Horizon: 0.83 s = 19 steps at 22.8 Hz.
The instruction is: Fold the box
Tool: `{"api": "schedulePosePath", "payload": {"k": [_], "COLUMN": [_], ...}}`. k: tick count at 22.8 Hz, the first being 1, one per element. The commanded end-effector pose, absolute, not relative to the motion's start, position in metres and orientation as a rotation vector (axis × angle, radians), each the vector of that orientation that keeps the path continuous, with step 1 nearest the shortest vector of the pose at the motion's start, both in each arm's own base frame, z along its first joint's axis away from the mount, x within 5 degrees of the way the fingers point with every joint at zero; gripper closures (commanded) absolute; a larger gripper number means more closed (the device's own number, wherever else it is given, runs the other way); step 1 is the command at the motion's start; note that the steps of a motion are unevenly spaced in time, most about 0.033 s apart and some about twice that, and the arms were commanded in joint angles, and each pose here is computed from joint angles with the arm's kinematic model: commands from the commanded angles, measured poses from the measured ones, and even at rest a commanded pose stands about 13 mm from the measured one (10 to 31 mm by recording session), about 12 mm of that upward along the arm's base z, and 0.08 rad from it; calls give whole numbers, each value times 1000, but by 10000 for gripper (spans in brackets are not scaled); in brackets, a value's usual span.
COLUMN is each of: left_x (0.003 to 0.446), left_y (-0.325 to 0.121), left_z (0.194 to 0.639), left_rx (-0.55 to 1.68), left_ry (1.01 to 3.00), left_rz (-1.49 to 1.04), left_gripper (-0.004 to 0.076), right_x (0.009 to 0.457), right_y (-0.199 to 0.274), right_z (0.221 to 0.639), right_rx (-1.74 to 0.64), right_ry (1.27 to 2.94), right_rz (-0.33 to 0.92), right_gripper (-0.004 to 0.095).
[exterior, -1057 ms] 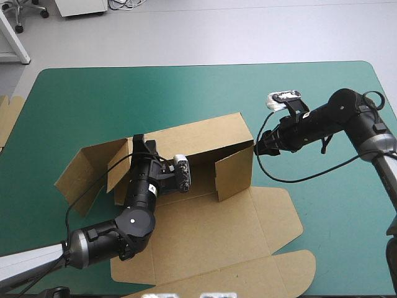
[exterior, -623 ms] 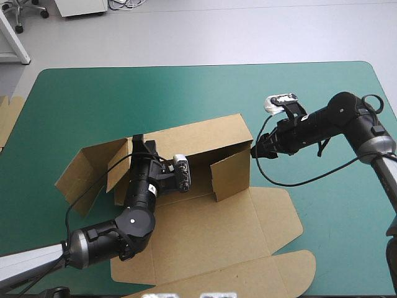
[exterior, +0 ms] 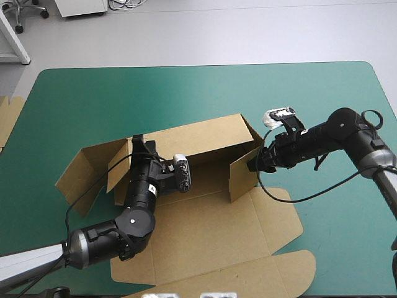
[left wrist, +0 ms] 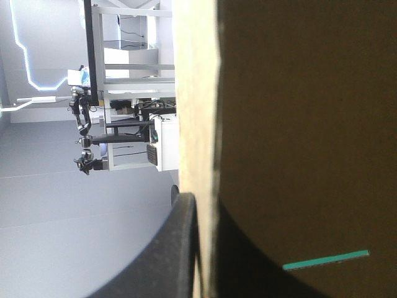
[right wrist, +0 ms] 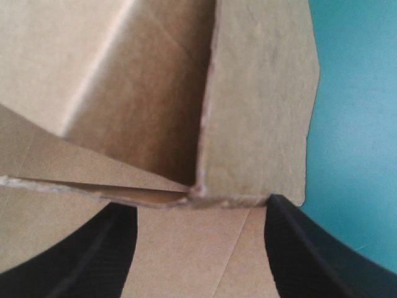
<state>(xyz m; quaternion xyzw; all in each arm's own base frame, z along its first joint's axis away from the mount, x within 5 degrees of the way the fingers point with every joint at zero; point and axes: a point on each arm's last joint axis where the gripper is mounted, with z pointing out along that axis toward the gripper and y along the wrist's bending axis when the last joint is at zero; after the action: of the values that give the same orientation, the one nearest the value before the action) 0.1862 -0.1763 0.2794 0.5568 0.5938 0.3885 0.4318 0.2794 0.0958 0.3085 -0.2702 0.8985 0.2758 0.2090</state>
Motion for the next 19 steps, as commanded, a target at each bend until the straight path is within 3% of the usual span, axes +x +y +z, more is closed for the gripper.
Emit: {"api": "schedulePosePath", "payload": {"k": [1,7,11,19], "left_x": [185,185,185,185], "left_y": [-176,-176,-176,-176], "left_z": [285,284,284,284], "left_rx": [1356,1355,1355,1355], "left_ry": [1507,1516,1516,1516], "left_rz": [914,910,910,910], "left_gripper": [734,734,734,734], "right_x": [277,279,276,271], "right_y": [97,98,102,105], "right_z": [331,332,315,301], "right_rx": [-743,-778,-778,-778], "right_ry": [2360,2302,2257,2215], "right_rz": [751,749,825,831], "right_gripper": [340,340,341,407]}}
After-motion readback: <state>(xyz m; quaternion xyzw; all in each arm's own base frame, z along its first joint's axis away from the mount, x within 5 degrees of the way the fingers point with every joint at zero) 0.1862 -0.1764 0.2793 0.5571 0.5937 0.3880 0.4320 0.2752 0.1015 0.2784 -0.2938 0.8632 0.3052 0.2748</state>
